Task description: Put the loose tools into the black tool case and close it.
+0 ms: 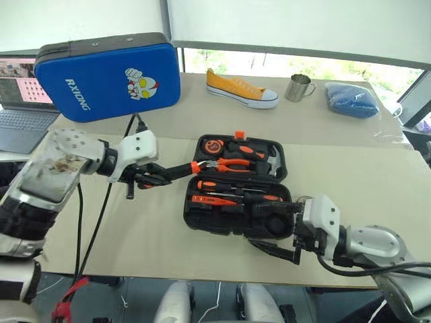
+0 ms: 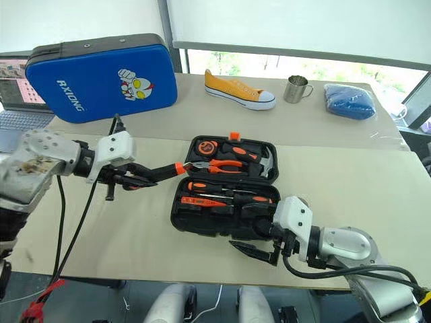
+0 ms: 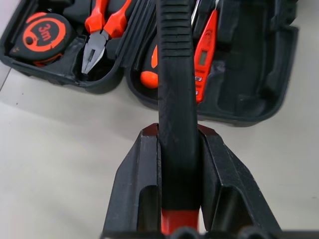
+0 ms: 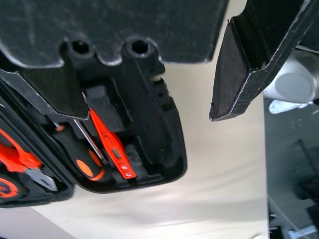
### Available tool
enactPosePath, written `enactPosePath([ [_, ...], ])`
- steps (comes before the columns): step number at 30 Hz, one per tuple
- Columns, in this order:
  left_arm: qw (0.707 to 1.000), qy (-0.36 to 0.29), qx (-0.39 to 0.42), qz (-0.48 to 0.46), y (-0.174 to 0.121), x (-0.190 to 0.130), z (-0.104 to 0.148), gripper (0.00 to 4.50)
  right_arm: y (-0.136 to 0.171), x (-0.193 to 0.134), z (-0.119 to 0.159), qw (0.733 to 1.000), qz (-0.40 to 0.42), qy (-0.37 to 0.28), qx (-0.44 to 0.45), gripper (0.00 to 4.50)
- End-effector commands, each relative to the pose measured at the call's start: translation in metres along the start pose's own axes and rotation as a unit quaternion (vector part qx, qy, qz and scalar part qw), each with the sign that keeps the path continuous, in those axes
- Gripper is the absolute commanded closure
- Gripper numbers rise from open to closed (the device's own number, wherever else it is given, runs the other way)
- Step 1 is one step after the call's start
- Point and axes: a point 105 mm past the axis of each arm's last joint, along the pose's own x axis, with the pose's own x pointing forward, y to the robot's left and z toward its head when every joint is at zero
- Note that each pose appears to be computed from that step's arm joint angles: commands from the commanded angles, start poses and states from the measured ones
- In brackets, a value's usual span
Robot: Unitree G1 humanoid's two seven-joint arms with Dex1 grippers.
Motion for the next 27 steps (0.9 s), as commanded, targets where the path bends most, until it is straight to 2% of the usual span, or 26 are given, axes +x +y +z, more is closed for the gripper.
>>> enactPosePath([
  [1,0.988,0.102,0.032,0.11,0.032,-0.012,-0.035,4.02,0.002,-0.004,0.016,0.999,-0.012,-0.017,-0.026,0.0],
  [3,0.973,0.159,0.03,0.163,0.043,-0.023,-0.055,4.02,0.003,-0.004,0.017,0.999,-0.013,-0.015,-0.025,0.0],
  [5,0.974,0.161,0.011,0.16,0.038,-0.026,-0.058,4.02,0.002,-0.004,0.018,1.0,-0.013,-0.016,-0.024,0.0],
  [8,0.983,0.15,-0.001,0.11,0.013,-0.022,-0.055,4.02,0.001,-0.001,0.021,0.999,-0.003,-0.018,-0.026,0.0],
  [10,0.984,0.15,-0.024,0.09,0.0,-0.022,-0.056,3.0,-0.001,0.002,0.024,0.999,0.004,-0.021,-0.031,0.0],
  [12,0.984,0.147,-0.052,0.088,-0.006,-0.025,-0.058,2.56,-0.005,0.004,0.026,0.999,0.008,-0.023,-0.035,0.0],
  [15,0.982,0.133,-0.1,0.092,-0.009,-0.034,-0.056,1.51,-0.01,0.006,0.028,0.999,0.012,-0.024,-0.036,0.0],
  [16,0.981,0.129,-0.109,0.092,-0.01,-0.035,-0.055,0.98,-0.01,0.006,0.027,0.999,0.013,-0.024,-0.037,0.0],
  [19,0.978,0.123,-0.136,0.098,-0.005,-0.048,-0.052,0.05,-0.011,0.007,0.027,0.999,0.018,-0.023,-0.037,0.0],
  [23,0.968,0.135,-0.161,0.136,0.018,-0.065,-0.06,0.05,-0.011,0.009,0.027,0.999,0.019,-0.027,-0.033,0.0],
  [27,0.974,0.118,-0.174,0.086,0.015,-0.05,-0.056,0.05,-0.011,0.011,0.028,0.999,0.019,-0.029,-0.033,0.0],
])
